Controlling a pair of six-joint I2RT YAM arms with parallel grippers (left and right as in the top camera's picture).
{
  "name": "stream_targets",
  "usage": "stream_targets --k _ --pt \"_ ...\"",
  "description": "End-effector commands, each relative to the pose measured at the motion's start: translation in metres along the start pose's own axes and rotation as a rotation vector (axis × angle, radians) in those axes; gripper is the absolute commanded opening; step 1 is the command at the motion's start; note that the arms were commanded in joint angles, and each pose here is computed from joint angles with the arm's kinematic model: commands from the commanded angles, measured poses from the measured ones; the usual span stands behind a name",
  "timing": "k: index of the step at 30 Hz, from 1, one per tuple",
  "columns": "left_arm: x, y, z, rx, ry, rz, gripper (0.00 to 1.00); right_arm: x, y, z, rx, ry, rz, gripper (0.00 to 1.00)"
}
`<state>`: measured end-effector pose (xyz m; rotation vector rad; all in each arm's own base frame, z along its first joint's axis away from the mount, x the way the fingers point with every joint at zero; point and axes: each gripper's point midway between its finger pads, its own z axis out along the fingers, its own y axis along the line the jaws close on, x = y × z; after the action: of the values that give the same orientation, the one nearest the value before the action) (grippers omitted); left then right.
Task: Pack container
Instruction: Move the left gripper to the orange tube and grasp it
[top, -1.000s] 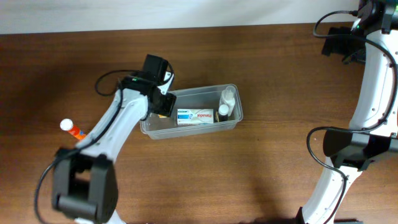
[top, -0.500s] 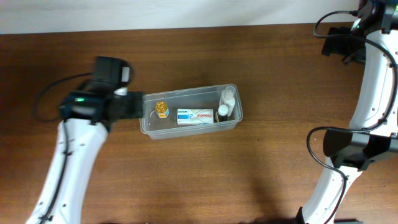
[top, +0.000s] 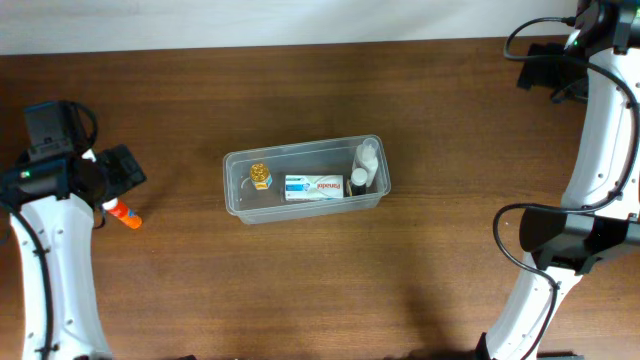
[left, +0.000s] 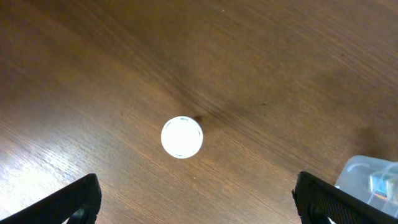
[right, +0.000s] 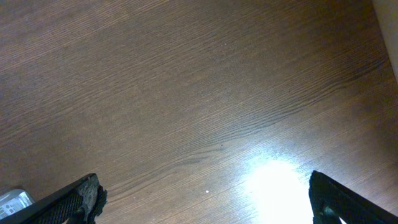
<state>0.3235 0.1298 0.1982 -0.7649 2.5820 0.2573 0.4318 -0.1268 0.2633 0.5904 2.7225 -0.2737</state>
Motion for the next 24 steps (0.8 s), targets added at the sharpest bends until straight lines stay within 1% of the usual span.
stream_targets --k 1,10,22,24 --pt "0.008 -0.004 0.024 0.004 0.076 -0.012 0.99 0.002 0.000 -0.004 0.000 -0.003 0.002 0.98" --pt "0.022 -0.007 0.071 -0.031 0.203 0.005 0.99 0.002 0.000 -0.004 0.000 -0.003 0.002 0.99" --pt "0.026 -0.002 0.096 -0.049 0.250 -0.008 0.99 0.002 0.000 -0.004 0.000 -0.003 0.002 0.98" --pt "0.027 -0.002 0.099 -0.050 0.253 -0.008 0.94 0.002 0.000 -0.004 0.000 -0.003 0.002 0.98"
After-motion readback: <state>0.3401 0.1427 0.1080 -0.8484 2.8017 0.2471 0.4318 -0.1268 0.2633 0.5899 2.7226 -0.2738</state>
